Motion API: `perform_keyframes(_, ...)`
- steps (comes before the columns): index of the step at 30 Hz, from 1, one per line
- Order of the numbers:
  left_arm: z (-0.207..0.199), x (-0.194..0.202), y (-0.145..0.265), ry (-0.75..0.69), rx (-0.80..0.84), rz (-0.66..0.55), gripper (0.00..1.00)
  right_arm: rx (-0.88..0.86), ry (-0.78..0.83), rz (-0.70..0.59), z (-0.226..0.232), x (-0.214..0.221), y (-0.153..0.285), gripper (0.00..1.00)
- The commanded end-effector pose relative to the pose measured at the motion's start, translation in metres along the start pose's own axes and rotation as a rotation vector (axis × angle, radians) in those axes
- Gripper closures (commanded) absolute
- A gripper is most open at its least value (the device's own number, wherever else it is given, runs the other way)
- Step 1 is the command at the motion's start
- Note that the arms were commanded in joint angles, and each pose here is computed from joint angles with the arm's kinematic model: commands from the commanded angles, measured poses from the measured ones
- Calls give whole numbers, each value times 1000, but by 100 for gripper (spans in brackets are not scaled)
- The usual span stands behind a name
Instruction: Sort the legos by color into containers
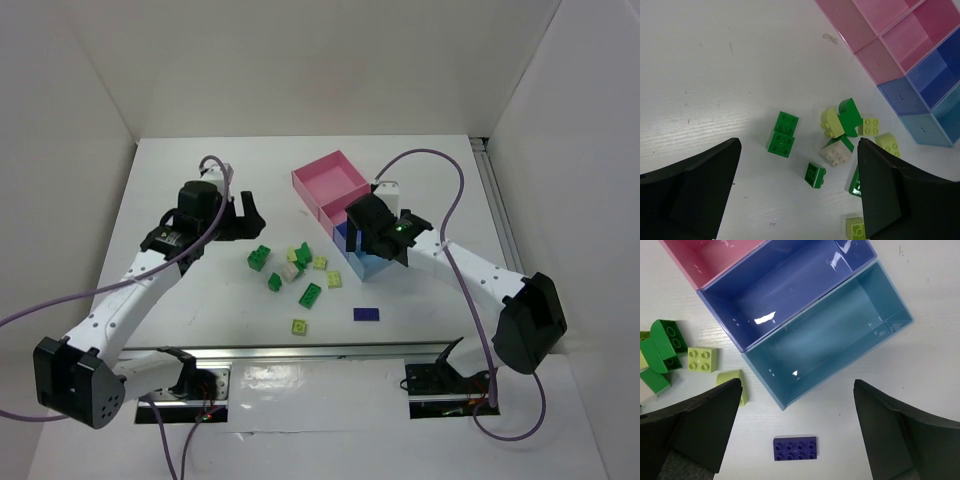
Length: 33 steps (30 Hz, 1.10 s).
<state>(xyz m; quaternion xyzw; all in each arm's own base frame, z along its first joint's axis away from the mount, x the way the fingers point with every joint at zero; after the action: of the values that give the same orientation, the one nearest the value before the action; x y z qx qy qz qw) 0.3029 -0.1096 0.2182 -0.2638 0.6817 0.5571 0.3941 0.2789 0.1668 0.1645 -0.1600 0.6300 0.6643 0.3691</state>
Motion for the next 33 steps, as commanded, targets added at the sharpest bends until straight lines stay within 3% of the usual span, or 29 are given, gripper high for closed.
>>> perform_keyframes(1, -7, -15, 4, 4, 37, -7, 0, -40, -51, -38, 9, -18, 11, 0)
perform_keyframes(4, -6, -21, 8, 14, 27, -28, 0, -50, -60, -40, 10, -17, 15, 0)
perform_keyframes(8, -4, -22, 7, 35, 7, -30, 3, -200, -14, -49, 41, -3, 37, 0)
perform_keyframes(14, 5, -17, 9, 46, -60, 8, 5, -217, 96, 5, 88, 71, 48, 0)
perform_keyframes(20, 6, -15, 10, 54, -71, 16, 5, -205, 80, 87, 87, 116, 26, 21)
perform_keyframes(25, 5, -14, 7, 54, -61, 26, 5, -261, -1, 124, 77, 112, 14, 31)
perform_keyframes(33, -1, -2, -8, 85, -37, 81, 5, -252, 34, 170, 71, 112, -20, 31)
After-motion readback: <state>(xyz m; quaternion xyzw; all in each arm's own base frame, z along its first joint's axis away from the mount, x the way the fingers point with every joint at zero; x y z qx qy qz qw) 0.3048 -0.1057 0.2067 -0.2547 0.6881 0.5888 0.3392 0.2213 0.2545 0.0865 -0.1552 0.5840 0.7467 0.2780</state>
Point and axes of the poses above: each gripper's point midway between its finger pads, its own y axis back along the fingers, its own z axis along the line the jaws close on, x = y × z, the point moved 3 cm from there along y, back along the fingers, and after that the axes turned 13 degrees about -y, right-handed, at the moved point
